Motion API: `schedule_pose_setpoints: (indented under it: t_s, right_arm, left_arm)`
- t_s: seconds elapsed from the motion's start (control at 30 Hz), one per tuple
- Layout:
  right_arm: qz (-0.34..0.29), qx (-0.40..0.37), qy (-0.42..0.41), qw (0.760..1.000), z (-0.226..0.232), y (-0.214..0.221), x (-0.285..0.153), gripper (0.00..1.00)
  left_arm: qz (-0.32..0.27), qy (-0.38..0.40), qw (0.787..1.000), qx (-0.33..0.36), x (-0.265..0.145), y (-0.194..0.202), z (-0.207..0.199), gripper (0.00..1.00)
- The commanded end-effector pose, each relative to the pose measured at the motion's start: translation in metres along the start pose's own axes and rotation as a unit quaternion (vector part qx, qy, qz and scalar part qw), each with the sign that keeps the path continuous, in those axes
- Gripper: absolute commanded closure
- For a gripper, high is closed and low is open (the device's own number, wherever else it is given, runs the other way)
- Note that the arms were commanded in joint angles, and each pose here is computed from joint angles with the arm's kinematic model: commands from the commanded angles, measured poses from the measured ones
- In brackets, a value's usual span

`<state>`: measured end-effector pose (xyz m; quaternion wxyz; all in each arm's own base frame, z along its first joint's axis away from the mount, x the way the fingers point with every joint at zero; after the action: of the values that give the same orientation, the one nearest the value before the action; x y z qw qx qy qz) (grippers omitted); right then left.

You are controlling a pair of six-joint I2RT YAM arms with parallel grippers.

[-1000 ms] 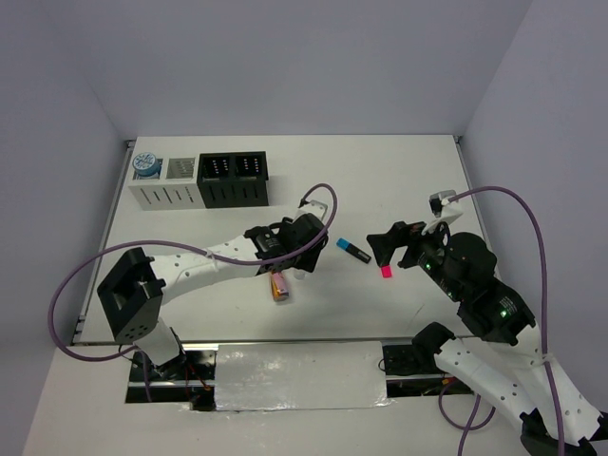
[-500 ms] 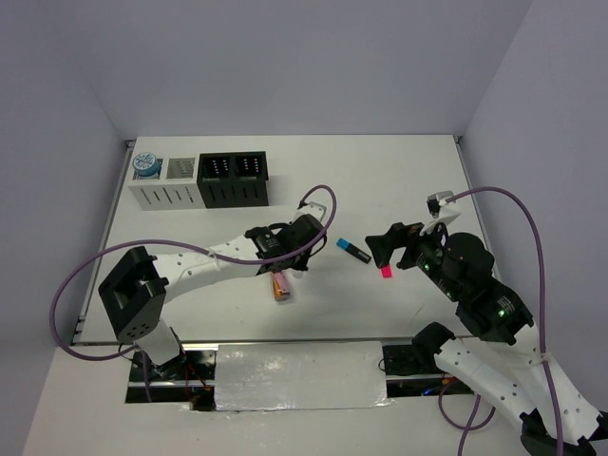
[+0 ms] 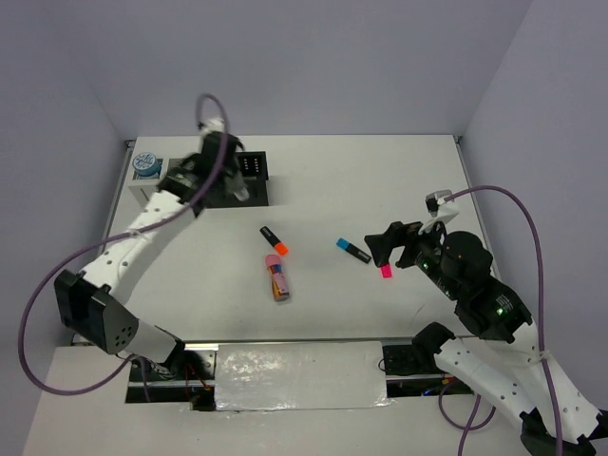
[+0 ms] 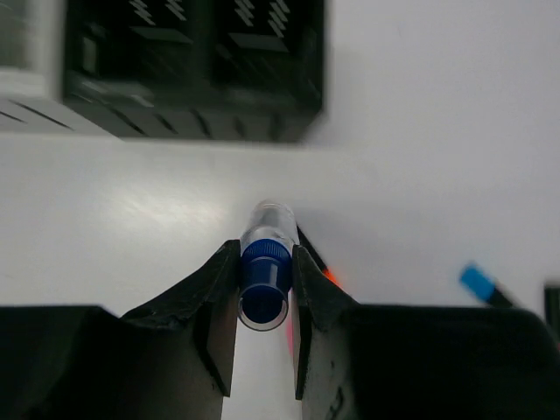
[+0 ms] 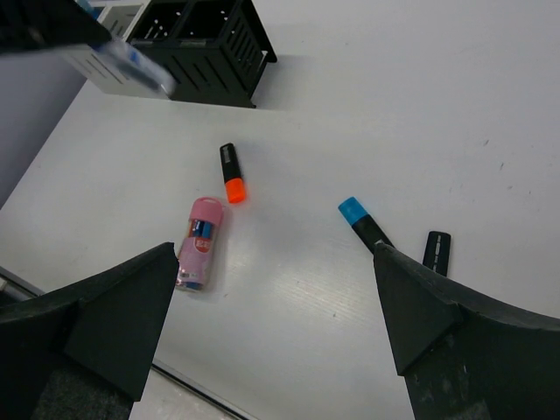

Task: Sort the stationery into containers
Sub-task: Pick up the stationery from the center of the board, then place the stationery in the storage box.

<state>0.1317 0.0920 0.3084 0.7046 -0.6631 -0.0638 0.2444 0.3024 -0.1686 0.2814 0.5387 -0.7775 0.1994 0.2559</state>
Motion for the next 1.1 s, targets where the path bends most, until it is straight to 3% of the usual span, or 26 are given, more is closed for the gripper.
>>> schedule_pose_setpoints:
  t_s: [0.0, 0.2, 0.33, 0.47, 0.9, 1.07]
  right_arm:
    - [-0.022, -0.001, -0.005, 1.000, 0.002, -0.010, 0.006, 0.00]
    - [-0.016, -0.001, -0.017, 1.000, 0.006, -0.008, 0.014, 0.00]
    - [-0.008, -0.006, -0.022, 1.000, 0.007, -0.006, 0.017, 0.00]
    - [-0.006, -0.009, -0.021, 1.000, 0.006, -0.005, 0.020, 0.00]
    - [0.005, -0.006, -0.039, 0.999, 0.011, -0.002, 0.028, 0.00]
    - [0.006, -0.004, -0.047, 0.999, 0.013, 0.000, 0.028, 0.00]
  left_arm:
    - [-0.093, -0.012, 0.992, -0.080, -0.032, -0.091, 0.042, 1.00]
    - [-0.140, -0.037, 0.982, -0.123, -0.011, -0.172, 0.090, 1.00]
    - [-0.124, -0.061, 0.982, -0.126, 0.004, -0.197, 0.108, 1.00]
    - [-0.122, -0.089, 0.980, -0.131, 0.017, -0.203, 0.127, 1.00]
    - [-0.052, -0.110, 0.985, -0.121, 0.080, -0.169, 0.144, 1.00]
    - [-0.041, -0.144, 0.982, -0.119, 0.094, -0.160, 0.154, 0.92]
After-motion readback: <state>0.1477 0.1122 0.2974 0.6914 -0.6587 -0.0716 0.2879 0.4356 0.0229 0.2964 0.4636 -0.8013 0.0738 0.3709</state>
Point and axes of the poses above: each gripper's point midway between its finger pads, its own x axis out along the fingers, its own z axis along the line the jaws close on, y = z × x, the point moved 8 cm from there along -x, back along the fingers, and after that the axes turned 12 degrees about -x, right-handed, at the moved point
